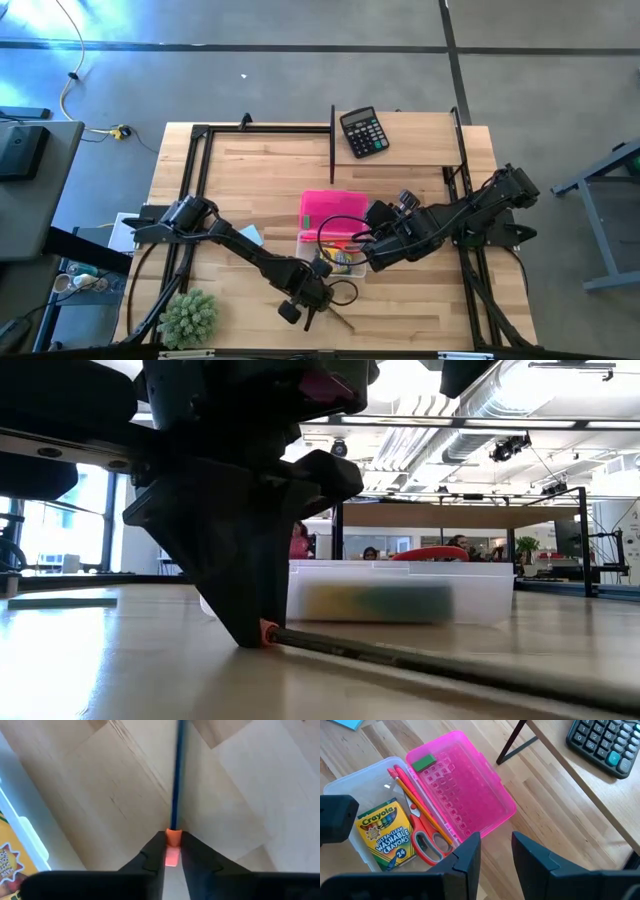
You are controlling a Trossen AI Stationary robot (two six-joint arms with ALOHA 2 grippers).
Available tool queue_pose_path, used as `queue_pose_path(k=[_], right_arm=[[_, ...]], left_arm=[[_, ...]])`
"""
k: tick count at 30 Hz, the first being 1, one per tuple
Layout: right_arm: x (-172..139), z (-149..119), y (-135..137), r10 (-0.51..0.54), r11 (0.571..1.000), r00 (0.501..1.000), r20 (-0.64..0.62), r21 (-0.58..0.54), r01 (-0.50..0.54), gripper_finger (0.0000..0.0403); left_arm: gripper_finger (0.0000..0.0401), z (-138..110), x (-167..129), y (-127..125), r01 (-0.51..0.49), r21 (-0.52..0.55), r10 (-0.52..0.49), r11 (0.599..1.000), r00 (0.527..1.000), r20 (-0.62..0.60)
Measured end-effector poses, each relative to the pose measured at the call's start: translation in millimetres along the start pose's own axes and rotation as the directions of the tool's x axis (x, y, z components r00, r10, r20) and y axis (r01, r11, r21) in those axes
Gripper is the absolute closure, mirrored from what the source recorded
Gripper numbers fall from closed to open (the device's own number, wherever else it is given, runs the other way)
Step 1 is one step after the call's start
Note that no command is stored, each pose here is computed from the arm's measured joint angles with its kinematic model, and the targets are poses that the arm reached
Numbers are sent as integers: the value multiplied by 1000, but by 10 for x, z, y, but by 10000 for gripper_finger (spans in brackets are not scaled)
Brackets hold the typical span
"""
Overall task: Pack school essentials
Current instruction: Put the black pencil into the pink supply box
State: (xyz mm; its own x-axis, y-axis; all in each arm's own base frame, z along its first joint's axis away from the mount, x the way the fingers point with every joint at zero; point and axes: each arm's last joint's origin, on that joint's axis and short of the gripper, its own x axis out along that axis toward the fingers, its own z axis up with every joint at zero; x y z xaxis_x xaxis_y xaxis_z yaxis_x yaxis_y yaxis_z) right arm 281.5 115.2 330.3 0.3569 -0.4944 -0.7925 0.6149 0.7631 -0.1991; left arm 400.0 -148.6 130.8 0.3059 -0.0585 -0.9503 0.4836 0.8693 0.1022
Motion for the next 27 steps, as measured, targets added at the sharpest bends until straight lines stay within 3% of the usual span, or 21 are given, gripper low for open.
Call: queue_pose_path(k=[5, 14, 27], right_arm=[[0, 0, 0, 0, 1000, 1000, 0, 0, 0, 300], [0, 0, 0, 0, 1000, 1000, 0, 0, 0, 300], [0, 0, 0, 0, 1000, 1000, 0, -1, 0, 300]], left_arm=[[391, 0, 1, -10, -2, -1, 2, 1000, 1000, -2], [386, 5, -34, -27, 15, -59, -14, 998, 1000, 10], [386, 38, -304, 7, 0, -120, 7, 993, 998, 59]])
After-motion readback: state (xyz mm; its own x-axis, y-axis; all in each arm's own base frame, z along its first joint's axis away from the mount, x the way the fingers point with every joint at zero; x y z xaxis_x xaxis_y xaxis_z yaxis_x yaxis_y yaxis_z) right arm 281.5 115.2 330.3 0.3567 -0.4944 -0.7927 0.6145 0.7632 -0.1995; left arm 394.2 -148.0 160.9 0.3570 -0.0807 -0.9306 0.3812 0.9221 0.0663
